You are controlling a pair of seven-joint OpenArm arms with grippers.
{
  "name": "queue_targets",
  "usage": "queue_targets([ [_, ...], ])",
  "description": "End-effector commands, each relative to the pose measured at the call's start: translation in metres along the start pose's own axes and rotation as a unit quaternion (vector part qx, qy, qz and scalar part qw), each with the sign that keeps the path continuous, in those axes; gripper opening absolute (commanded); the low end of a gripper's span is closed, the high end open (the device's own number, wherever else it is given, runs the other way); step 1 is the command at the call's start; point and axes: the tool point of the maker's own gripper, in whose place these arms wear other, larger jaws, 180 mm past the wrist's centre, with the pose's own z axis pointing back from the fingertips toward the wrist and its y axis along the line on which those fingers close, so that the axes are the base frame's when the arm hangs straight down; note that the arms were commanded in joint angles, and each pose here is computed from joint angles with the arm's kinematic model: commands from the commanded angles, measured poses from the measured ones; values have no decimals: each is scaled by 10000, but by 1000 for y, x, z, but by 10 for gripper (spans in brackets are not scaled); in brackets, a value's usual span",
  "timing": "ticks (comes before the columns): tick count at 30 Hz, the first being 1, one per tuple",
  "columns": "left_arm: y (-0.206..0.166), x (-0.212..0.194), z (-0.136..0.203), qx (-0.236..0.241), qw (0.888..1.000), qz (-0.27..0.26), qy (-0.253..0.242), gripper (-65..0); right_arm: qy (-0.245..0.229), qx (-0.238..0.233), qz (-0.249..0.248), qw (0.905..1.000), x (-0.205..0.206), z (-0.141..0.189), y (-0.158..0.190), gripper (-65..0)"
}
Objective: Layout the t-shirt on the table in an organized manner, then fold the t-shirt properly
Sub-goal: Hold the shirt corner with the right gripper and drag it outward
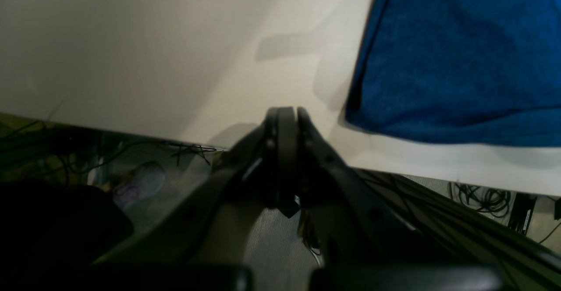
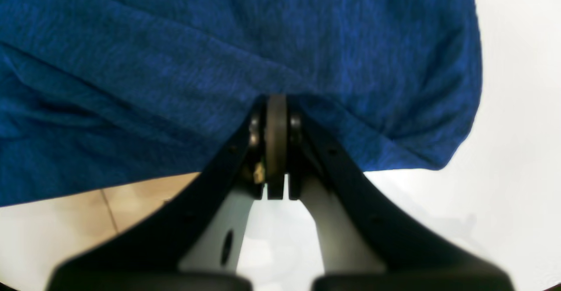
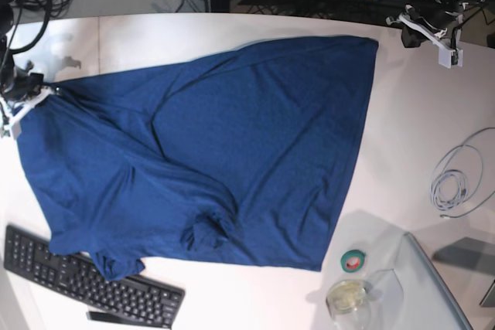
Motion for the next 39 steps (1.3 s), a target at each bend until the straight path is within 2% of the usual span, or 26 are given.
queue_targets([
  [1, 3, 11, 4, 7, 9998, -79, -178, -650, -280, -66, 69, 9996, 19, 10, -8, -650],
  [6, 3, 11, 5, 13, 9998, -76, -180, -650, -414, -41, 275, 9988, 22, 21, -1, -650],
  [19, 3, 13, 6, 31, 9997, -119, -200, -650, -152, -78, 355, 9992, -6, 24, -6, -650],
  [25, 4, 13, 6, 35, 9997, -126, -200, -650, -286, -77, 606, 9977, -1, 37, -3, -650],
  [39, 10, 15, 7, 77, 9996, -196, -172, -650, 98, -110, 662, 9977, -35, 41, -8, -650],
])
